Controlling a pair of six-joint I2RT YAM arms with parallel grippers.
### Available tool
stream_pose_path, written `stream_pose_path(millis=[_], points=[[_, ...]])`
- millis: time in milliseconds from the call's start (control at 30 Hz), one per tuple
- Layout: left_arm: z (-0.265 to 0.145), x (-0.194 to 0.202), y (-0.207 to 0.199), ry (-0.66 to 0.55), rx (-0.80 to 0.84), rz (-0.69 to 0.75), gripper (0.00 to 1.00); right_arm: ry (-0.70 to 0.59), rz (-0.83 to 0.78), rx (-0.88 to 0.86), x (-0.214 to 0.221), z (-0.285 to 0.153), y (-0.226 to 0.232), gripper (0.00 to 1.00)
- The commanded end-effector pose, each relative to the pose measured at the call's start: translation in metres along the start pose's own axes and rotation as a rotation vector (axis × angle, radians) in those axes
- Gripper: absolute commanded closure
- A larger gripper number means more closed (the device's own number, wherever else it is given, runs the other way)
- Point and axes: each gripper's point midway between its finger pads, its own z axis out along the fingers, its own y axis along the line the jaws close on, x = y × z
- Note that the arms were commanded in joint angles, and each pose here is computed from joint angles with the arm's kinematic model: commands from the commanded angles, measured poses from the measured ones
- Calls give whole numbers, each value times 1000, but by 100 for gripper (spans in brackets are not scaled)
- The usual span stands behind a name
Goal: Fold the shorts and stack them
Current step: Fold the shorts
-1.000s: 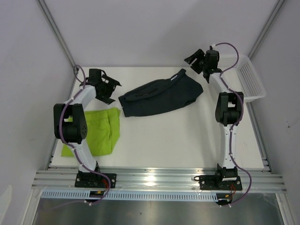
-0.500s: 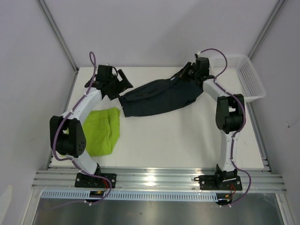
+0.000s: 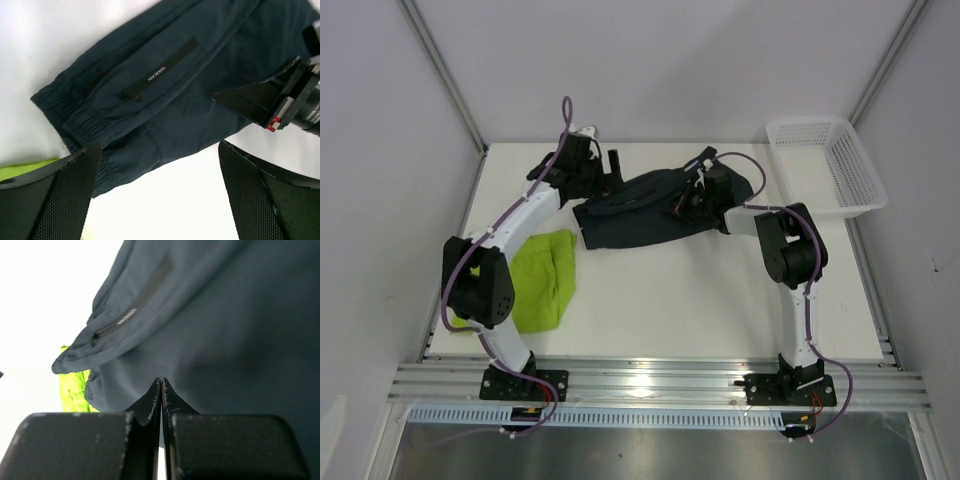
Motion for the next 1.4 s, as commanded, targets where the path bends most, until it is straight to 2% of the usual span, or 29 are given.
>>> stream_pose_path(millis=[0, 100, 133, 233, 333, 700, 833, 967, 1167, 1200, 1300, 1367], points=[[11, -12, -16, -57, -21, 164, 1, -44, -49, -108, -8, 5, 24, 100], [21, -21, -25, -81, -99, 331, 1, -39, -48, -95, 0, 8, 16, 100], [24, -18, -29, -71, -116, 430, 1, -37, -45, -96, 1, 8, 15, 100], [37, -17, -35, -38, -153, 583, 1, -26, -29, -61, 7, 10, 3, 100], [54, -11, -35, 6, -185, 666, 1, -10, -11, -28, 13, 13, -8, 100], [109, 24, -28, 128, -173, 752, 6, 4, 19, 42, 28, 11, -31, 100], [124, 33, -39, 132, -95, 766, 7, 10, 23, 72, 30, 12, -38, 100], [136, 31, -42, 131, -100, 770, 9, 17, 28, 79, 31, 13, -40, 100], [154, 24, -24, 123, -232, 768, 22, 20, 29, 74, 31, 14, -40, 100], [157, 23, -17, 122, -276, 772, 30, 23, 32, 74, 32, 15, -40, 100], [163, 25, -11, 136, -298, 789, 42, 25, 36, 72, 34, 16, -42, 100], [164, 29, -12, 148, -287, 796, 44, 23, 36, 74, 32, 15, -42, 100]])
